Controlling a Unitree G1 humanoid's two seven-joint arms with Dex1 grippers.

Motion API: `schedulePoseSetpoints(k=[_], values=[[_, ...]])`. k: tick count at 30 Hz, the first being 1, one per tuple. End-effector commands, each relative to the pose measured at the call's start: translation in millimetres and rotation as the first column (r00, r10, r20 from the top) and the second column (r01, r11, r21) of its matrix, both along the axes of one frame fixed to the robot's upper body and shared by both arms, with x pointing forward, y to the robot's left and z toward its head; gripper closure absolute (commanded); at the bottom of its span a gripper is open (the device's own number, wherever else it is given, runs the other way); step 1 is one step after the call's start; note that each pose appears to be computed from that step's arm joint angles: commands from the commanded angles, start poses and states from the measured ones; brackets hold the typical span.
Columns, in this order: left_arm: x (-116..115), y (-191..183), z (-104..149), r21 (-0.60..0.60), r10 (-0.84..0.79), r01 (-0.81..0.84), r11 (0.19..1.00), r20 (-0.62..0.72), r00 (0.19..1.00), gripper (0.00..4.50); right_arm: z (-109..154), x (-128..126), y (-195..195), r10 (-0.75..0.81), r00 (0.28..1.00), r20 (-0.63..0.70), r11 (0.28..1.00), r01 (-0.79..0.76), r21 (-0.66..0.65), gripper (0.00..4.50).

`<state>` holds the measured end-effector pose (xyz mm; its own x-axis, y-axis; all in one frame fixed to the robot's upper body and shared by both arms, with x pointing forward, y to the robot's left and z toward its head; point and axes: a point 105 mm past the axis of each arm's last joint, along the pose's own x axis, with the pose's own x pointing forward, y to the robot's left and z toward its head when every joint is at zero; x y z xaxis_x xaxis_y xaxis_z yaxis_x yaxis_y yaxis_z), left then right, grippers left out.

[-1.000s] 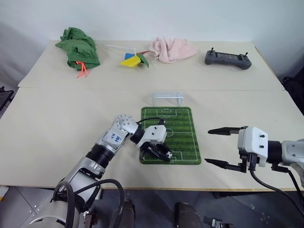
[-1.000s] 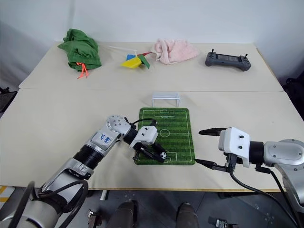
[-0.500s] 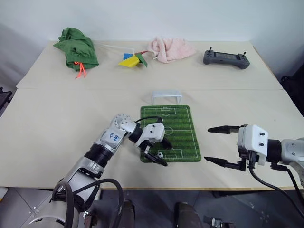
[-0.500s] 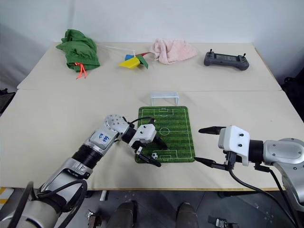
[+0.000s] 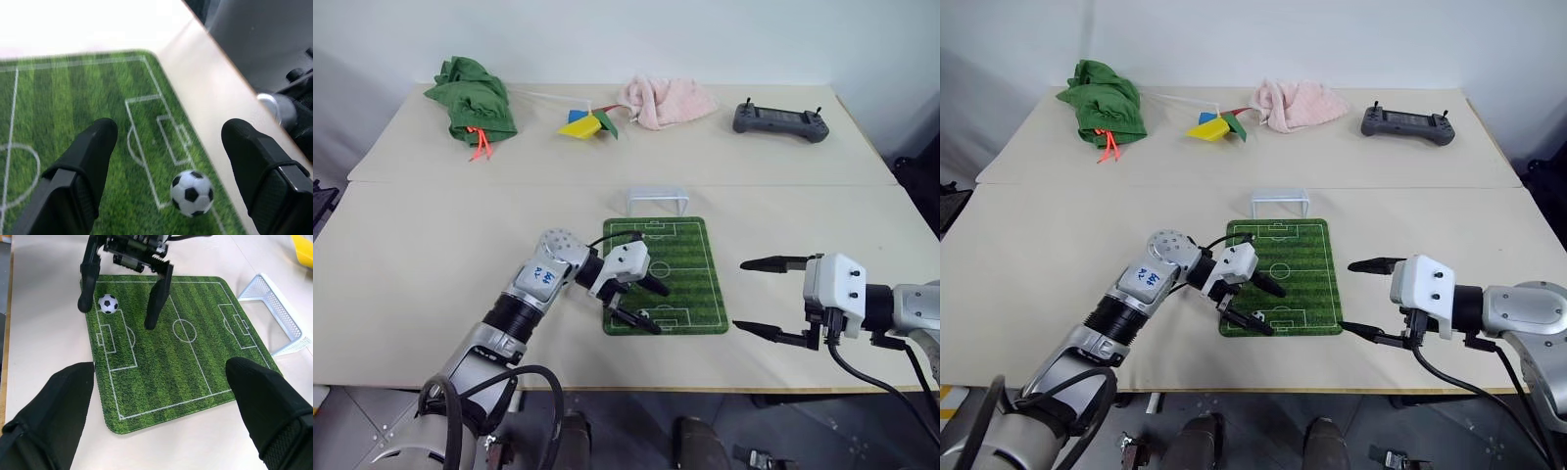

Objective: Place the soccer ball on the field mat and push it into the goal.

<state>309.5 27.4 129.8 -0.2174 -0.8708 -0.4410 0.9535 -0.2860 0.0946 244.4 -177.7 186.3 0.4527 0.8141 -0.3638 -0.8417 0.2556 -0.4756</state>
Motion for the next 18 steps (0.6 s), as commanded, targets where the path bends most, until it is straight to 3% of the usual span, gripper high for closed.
schedulePoseSetpoints(k=[1,18], values=[[-2,-1,19,-0.039,-0.026,0.028,0.999,0.038,0.999,0.71,3,-1,2,0.018,1.000,0.016,1.000,-0.018,0.018,0.00],[-2,10,41,-0.090,0.048,-0.039,0.995,0.098,0.994,0.71,-1,2,1,0.023,1.000,0.018,0.999,-0.023,0.022,0.00]])
